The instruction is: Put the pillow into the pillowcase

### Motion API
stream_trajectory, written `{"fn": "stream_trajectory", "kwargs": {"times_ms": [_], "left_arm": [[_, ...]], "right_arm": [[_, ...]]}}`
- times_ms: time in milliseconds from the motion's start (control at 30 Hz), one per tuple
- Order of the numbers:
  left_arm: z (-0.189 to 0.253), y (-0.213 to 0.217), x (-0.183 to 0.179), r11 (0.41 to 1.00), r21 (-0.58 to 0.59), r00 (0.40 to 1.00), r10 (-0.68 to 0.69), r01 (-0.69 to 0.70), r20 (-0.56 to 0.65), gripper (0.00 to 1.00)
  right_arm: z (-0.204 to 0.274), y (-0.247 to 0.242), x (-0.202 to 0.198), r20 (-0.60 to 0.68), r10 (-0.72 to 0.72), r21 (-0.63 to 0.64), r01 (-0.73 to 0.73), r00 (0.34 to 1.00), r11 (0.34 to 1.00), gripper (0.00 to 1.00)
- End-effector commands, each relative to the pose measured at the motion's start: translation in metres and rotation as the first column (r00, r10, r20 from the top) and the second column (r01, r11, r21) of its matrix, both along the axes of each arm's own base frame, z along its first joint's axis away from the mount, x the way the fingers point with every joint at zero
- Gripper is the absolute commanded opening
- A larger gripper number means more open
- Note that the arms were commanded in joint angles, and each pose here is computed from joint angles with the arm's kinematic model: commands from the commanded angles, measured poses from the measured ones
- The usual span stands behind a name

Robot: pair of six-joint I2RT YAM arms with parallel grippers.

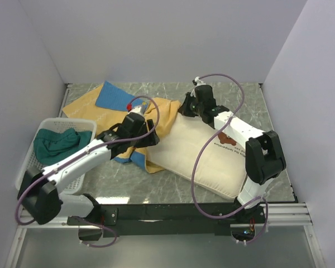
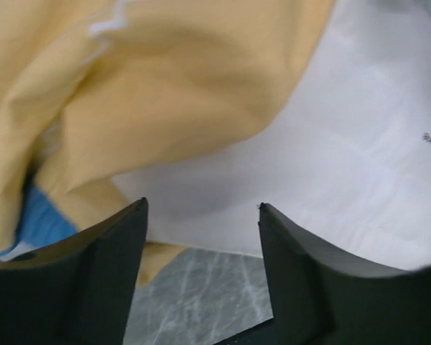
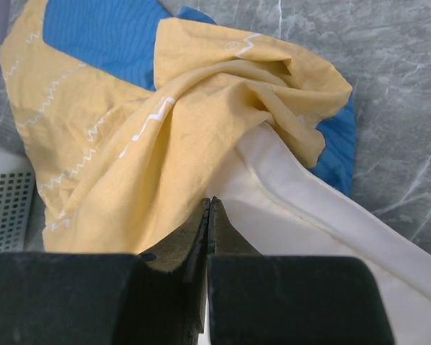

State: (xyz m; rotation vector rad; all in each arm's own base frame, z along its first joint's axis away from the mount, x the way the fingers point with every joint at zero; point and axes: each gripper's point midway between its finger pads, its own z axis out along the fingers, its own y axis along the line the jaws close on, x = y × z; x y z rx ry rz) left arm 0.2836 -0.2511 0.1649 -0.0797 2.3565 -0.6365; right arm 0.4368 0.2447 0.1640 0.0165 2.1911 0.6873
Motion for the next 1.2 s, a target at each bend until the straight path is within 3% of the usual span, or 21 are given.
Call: {"fn": "stream_trajectory", "kwargs": {"times_ms": [0, 67, 100, 167, 200, 233, 300, 467, 633, 767, 933, 1067, 1133, 1167], "left_arm": [[0.008, 0.042, -0.013, 0.982, 0.011, 0.98, 0.187, -0.188, 0.063, 0.72], [0.006, 0.051, -0.026, 0.977, 0.004, 0.975, 0.212, -0.212, 0.067, 0.71], [-0.01, 0.055, -0.035, 0.976, 0.011, 0.975, 0.219, -0.22, 0.039, 0.71], [-0.019, 0.051, -0.047, 0.982, -0.024, 0.982, 0.186, -0.186, 0.018, 0.7], [-0.03, 0.05, -0.052, 0.984, -0.033, 0.985, 0.174, -0.174, 0.006, 0.69], [-0.031, 0.044, -0.056, 0.988, -0.052, 0.989, 0.146, -0.145, 0.008, 0.7], [-0.04, 0.036, -0.067, 0.992, -0.076, 0.995, 0.102, -0.102, -0.005, 0.72], [-0.045, 0.022, -0.07, 0.992, -0.109, 0.998, 0.066, -0.065, 0.004, 0.77], [-0.058, 0.014, -0.062, 0.995, -0.071, 0.997, 0.072, -0.073, -0.007, 0.73], [-0.072, 0.017, -0.055, 0.991, -0.026, 0.991, 0.129, -0.13, -0.026, 0.59], [-0.078, 0.018, -0.055, 0.988, -0.035, 0.988, 0.151, -0.152, -0.03, 0.45], [-0.075, 0.015, -0.057, 0.989, -0.049, 0.99, 0.139, -0.14, -0.027, 0.22], [-0.072, 0.012, -0.057, 0.99, -0.059, 0.992, 0.125, -0.126, -0.02, 0.16], [-0.069, 0.009, -0.057, 0.992, -0.063, 0.994, 0.11, -0.111, -0.015, 0.09]], "right_arm": [[0.045, -0.003, 0.004, 0.15, 0.012, 0.025, -0.016, 0.989, 1.0, 0.0], [0.041, -0.006, 0.001, 0.145, 0.036, -0.024, -0.032, 0.989, 0.999, 0.1], [0.044, -0.008, -0.001, 0.153, 0.043, -0.039, -0.038, 0.987, 0.999, 0.26], [0.051, -0.013, -0.007, 0.185, 0.068, -0.079, -0.055, 0.98, 0.995, 0.43], [0.055, -0.015, -0.01, 0.202, 0.071, -0.093, -0.053, 0.977, 0.994, 0.61], [0.053, -0.017, -0.015, 0.205, 0.08, -0.108, -0.059, 0.976, 0.992, 0.69], [0.067, -0.018, -0.027, 0.246, 0.126, -0.145, -0.092, 0.961, 0.985, 0.82], [0.047, -0.015, -0.079, 0.214, 0.245, -0.243, -0.191, 0.946, 0.951, 0.98], [0.002, -0.004, -0.139, 0.156, 0.326, -0.256, -0.281, 0.932, 0.925, 1.0], [-0.026, 0.017, -0.174, 0.106, 0.414, -0.337, -0.359, 0.904, 0.87, 1.0], [-0.068, 0.026, -0.186, 0.001, 0.471, -0.406, -0.43, 0.882, 0.806, 1.0], [-0.09, 0.037, -0.188, -0.061, 0.489, -0.425, -0.466, 0.87, 0.776, 1.0], [-0.099, 0.046, -0.184, -0.091, 0.495, -0.434, -0.482, 0.864, 0.761, 0.99], [-0.101, 0.049, -0.183, -0.101, 0.493, -0.434, -0.484, 0.864, 0.76, 0.92]]}}
